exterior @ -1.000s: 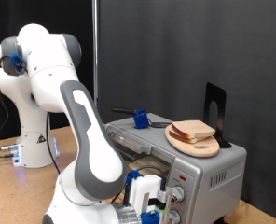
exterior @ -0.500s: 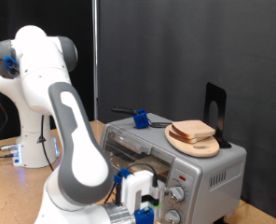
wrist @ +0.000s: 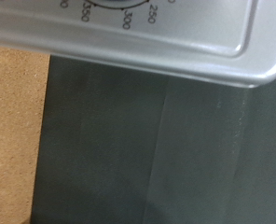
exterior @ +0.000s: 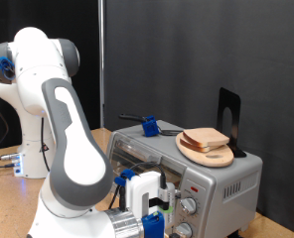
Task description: Make a piece of toast with the oven
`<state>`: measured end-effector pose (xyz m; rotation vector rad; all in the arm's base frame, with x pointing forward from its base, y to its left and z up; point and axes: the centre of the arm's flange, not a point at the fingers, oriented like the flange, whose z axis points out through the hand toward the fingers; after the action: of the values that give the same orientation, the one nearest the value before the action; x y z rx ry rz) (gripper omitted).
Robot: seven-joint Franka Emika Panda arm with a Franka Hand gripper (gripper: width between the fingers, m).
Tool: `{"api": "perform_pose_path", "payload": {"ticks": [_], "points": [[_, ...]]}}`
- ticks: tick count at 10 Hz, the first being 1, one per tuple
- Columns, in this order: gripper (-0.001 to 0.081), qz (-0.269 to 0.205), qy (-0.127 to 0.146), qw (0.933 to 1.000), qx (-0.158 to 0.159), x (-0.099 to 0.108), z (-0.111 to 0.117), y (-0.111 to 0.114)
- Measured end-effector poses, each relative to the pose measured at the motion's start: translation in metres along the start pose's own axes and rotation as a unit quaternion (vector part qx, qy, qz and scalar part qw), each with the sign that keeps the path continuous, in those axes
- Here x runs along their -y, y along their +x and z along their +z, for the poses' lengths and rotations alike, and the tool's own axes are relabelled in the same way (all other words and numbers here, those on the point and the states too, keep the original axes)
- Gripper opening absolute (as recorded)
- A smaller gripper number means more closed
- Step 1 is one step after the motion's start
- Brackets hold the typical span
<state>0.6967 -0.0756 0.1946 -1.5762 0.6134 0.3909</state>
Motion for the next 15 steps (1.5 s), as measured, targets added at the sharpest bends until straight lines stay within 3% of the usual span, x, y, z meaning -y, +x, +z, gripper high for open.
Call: {"api": "perform_pose_path", "payload": {"ticks": [4,15], "points": [[0.0799,0.011,-0.011,0.9995,-0.026,-0.012,0.003,0.02],[0.0799,0.022,-0.031,0.9991,-0.017,-0.034,0.036,0.034]]}}
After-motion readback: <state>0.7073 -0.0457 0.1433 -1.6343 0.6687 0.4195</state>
